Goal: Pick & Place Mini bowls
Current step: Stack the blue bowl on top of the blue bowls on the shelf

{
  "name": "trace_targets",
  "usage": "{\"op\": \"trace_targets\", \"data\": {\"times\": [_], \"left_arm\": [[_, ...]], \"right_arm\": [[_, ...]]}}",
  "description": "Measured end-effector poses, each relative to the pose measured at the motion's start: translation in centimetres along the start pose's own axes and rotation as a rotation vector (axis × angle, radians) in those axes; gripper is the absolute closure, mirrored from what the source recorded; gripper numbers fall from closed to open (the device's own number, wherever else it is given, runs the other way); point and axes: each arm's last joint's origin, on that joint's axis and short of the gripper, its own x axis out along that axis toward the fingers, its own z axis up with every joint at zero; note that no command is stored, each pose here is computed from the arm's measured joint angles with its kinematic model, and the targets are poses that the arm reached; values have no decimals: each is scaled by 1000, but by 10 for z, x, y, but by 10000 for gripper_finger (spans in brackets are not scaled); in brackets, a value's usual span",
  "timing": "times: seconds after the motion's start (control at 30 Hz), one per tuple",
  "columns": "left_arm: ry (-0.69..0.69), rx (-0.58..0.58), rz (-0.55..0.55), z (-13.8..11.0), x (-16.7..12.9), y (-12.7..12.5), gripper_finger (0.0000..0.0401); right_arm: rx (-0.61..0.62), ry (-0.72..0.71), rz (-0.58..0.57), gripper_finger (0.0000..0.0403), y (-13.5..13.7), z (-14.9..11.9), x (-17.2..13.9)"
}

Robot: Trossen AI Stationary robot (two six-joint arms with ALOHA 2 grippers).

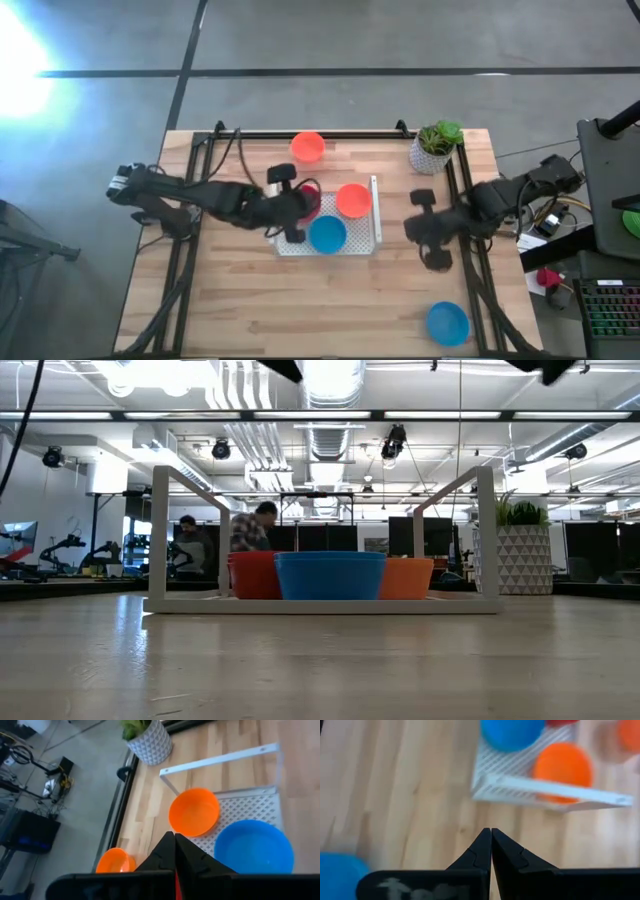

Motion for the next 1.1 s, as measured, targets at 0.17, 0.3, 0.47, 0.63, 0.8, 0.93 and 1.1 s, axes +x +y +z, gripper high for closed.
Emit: {"op": "trace_targets", "data": {"times": [0.17,0.3,0.47,0.63,0.8,0.93,1.1], "left_arm": [[-48,-39,17,-5,-25,-7,401],[-77,-47,-17,-11,-38,-15,401],[-89,-86,-43,-19,-46,-22,401],[-99,-111,-12,-21,-47,-26,401],[-109,-140,-7,-20,-47,-26,401],[-112,-147,-7,-20,-47,-26,401],[-117,-157,-7,-19,-47,-26,401]], "right_arm": [[-13,75,44,394,29,-19,15],[-23,87,84,394,51,-33,25],[-42,82,216,394,79,-48,37],[-5,109,293,394,97,-65,51],[94,180,259,394,100,-83,69],[165,242,261,394,99,-93,80],[190,282,319,386,103,-102,90]]}}
